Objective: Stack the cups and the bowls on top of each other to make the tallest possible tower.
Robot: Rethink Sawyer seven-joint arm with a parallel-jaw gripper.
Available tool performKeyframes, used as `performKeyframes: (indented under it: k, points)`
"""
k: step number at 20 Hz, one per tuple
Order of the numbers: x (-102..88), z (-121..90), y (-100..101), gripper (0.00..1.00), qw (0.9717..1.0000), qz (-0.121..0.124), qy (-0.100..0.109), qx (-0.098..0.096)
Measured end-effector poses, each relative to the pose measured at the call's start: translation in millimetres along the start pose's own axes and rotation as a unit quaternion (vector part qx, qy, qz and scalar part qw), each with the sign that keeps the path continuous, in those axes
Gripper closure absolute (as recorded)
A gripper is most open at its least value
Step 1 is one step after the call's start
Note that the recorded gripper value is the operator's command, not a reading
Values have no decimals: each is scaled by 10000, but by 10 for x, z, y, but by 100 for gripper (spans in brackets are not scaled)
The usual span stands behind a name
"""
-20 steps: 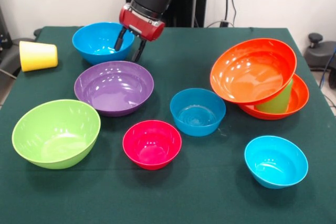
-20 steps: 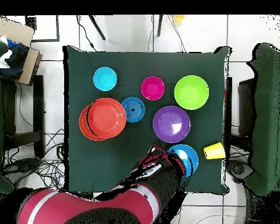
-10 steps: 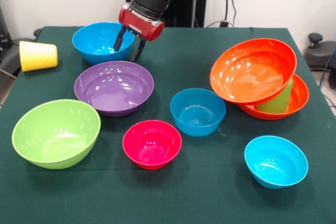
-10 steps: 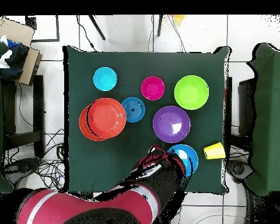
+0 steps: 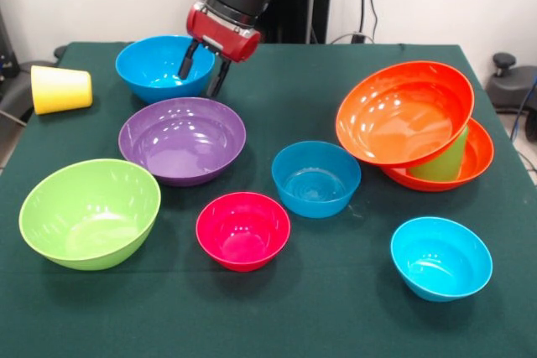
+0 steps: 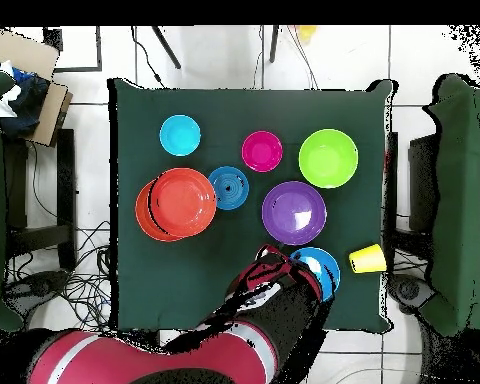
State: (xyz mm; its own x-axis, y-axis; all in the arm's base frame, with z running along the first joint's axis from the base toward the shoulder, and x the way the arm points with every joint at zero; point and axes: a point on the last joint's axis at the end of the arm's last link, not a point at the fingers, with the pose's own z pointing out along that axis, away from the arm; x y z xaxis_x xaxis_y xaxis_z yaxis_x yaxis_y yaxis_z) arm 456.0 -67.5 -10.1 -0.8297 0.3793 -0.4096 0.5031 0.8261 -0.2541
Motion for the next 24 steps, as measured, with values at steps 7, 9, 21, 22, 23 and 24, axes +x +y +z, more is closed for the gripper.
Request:
performKeyframes:
  k: [7, 9, 21, 22, 23, 24]
  points:
    - [17, 22, 6, 0, 10000, -19, -29, -62]
    - [16, 25, 13, 0, 9999, -21, -51, -100]
    - [-51, -213, -308, 0, 9991, 326, -10, -262]
    - [-57, -246, -344, 0, 9990, 367, 3, -272]
    - [-63, -290, -394, 0, 9987, 430, 22, -280]
    - [-70, -378, -499, 0, 9981, 547, 67, -265]
